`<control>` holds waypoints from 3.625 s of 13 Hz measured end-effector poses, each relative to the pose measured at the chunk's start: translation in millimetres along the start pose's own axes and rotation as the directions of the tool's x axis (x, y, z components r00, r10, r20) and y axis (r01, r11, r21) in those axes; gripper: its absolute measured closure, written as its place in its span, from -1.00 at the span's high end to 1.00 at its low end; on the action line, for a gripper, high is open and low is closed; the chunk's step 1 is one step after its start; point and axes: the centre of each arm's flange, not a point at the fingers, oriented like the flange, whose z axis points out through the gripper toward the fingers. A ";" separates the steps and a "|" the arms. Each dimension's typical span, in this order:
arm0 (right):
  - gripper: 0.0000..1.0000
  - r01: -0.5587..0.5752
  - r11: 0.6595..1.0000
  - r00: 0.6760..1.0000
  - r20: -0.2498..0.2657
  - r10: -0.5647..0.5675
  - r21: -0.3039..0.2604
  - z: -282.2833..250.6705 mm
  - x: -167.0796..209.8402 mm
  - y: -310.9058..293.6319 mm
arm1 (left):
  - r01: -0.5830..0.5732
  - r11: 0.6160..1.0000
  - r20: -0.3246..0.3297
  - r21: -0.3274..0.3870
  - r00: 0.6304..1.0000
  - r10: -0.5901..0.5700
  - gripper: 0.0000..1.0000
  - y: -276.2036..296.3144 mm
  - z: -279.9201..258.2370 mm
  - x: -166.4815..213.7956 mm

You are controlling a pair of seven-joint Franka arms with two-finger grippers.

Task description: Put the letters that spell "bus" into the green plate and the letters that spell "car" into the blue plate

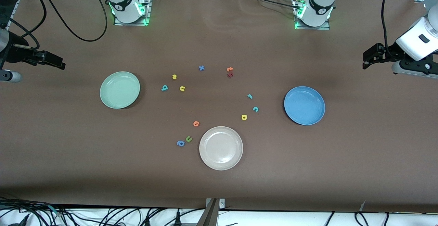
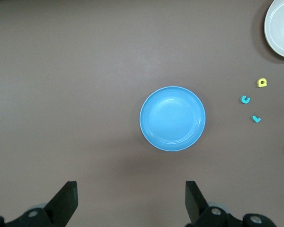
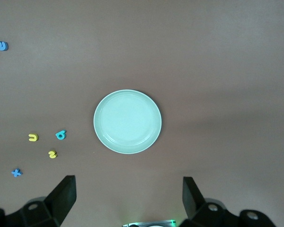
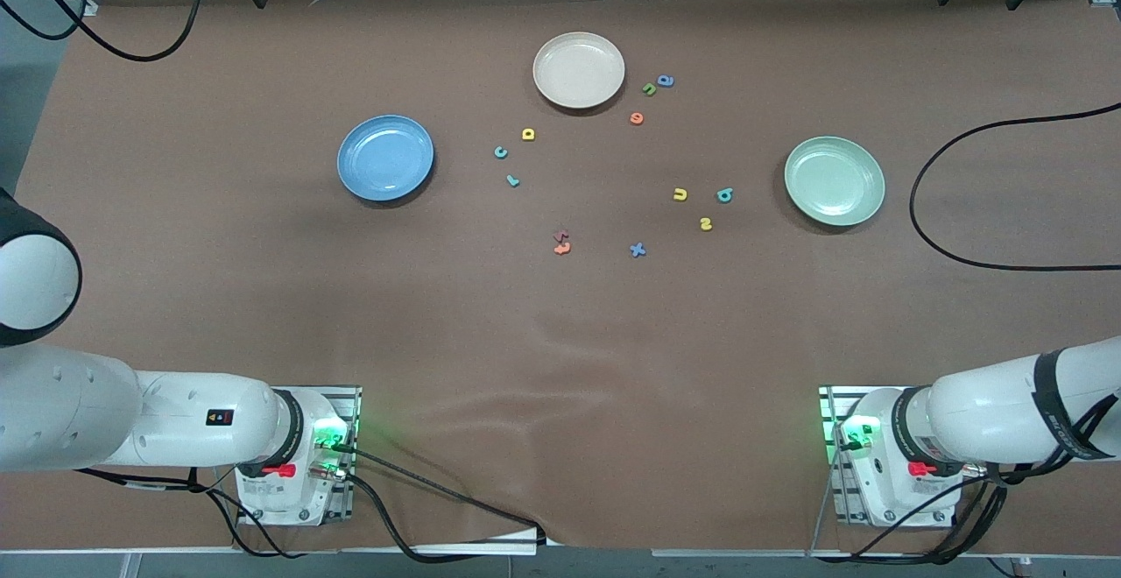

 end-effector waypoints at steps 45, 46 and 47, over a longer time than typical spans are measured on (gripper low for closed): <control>0.97 -0.391 0.907 0.918 -0.008 0.397 0.157 378.1 -53.0 -243.9 | -0.070 0.992 -0.096 -0.109 0.994 0.059 0.66 329.8 365.2 126.2; 0.97 -0.394 0.907 0.917 0.001 0.398 0.149 384.8 -53.7 -242.4 | -0.070 0.992 -0.093 -0.108 0.994 0.060 0.67 330.0 367.4 126.2; 0.97 -0.396 0.907 0.917 0.011 0.399 0.140 390.9 -55.3 -241.2 | -0.069 0.992 -0.091 -0.108 0.994 0.060 0.67 330.0 369.5 126.2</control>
